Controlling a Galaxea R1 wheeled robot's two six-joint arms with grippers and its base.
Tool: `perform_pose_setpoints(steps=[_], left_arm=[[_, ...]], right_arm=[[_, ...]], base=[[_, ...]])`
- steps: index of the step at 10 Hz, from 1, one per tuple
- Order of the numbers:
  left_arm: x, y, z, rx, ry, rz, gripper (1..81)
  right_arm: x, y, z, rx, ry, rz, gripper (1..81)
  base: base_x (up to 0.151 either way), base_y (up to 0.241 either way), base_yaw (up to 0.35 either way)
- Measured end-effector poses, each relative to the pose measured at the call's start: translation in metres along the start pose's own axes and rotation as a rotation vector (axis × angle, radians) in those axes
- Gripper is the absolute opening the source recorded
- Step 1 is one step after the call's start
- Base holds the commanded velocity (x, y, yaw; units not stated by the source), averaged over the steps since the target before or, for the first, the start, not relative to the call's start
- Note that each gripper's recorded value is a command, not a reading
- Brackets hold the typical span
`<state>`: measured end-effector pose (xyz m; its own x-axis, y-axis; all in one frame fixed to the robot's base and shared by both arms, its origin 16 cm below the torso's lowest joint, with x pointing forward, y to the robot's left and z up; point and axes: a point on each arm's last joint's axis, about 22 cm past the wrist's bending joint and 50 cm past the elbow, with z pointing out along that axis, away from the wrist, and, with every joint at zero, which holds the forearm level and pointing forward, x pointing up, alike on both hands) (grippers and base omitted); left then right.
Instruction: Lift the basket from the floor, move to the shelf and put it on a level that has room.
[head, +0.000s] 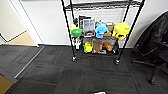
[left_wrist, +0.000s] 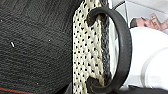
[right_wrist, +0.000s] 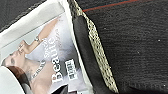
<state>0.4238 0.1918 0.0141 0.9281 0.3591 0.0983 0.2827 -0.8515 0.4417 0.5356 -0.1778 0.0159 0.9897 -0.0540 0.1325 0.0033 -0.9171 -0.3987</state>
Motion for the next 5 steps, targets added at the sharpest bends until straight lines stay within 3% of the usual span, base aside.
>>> perform_pose_setpoints(steps=[5], left_arm=[[0.033, 0.01, 0.0, -0.016, 0.062, 0.014, 81.1]], right_arm=[[0.012, -0.029, 0.008, 0.041, 0.038, 0.019, 81.1]], base=[[0.0, 0.0, 0.0]])
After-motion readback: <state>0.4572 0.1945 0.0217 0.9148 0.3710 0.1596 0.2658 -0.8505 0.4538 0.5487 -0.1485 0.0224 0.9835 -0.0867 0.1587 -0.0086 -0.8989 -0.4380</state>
